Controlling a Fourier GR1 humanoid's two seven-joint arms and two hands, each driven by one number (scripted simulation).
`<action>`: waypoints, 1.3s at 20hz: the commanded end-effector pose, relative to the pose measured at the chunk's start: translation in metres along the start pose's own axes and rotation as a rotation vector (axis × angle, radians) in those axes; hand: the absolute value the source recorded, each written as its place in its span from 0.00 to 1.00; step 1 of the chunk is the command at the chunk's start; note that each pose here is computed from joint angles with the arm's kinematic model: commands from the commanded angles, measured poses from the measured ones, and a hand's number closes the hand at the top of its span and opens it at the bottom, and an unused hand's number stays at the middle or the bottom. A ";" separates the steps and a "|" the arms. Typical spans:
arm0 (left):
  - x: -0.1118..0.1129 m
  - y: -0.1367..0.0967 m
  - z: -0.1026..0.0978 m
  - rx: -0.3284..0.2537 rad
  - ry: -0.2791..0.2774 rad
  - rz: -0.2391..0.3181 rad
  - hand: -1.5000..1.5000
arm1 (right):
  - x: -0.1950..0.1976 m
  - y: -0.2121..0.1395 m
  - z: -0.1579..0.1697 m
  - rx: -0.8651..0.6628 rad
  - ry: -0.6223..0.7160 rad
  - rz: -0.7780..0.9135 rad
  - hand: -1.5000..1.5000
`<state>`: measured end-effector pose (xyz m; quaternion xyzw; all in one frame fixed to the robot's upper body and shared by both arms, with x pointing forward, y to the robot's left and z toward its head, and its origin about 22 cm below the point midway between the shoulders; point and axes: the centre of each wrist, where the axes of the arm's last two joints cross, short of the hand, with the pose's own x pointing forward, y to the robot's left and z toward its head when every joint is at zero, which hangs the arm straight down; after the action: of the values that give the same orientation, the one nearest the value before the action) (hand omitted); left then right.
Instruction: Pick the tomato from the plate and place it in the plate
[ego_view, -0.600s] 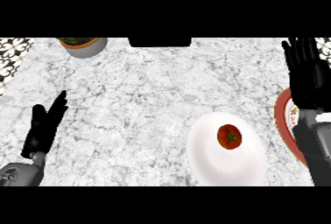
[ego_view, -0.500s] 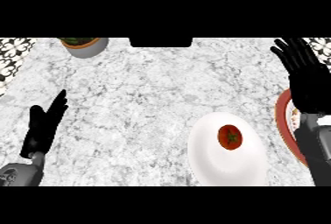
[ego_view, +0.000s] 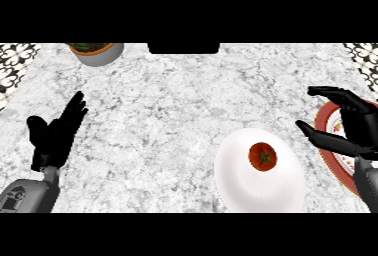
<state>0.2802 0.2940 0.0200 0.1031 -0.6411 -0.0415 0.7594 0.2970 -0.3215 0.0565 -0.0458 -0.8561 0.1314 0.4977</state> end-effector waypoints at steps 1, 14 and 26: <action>0.005 -0.009 -0.005 -0.019 -0.031 0.023 0.50 | -0.050 0.004 0.067 0.034 -0.075 -0.052 0.00; -0.002 -0.019 0.004 -0.033 -0.022 0.036 0.50 | -0.056 -0.016 0.085 0.359 -0.011 0.321 0.00; 0.001 -0.003 0.001 -0.028 -0.008 0.027 0.50 | -0.009 0.018 0.056 0.557 0.143 0.587 0.00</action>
<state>0.2838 0.2828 0.0198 0.0814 -0.6439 -0.0378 0.7598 0.2557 -0.3323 0.0062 -0.1239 -0.7303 0.4556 0.4937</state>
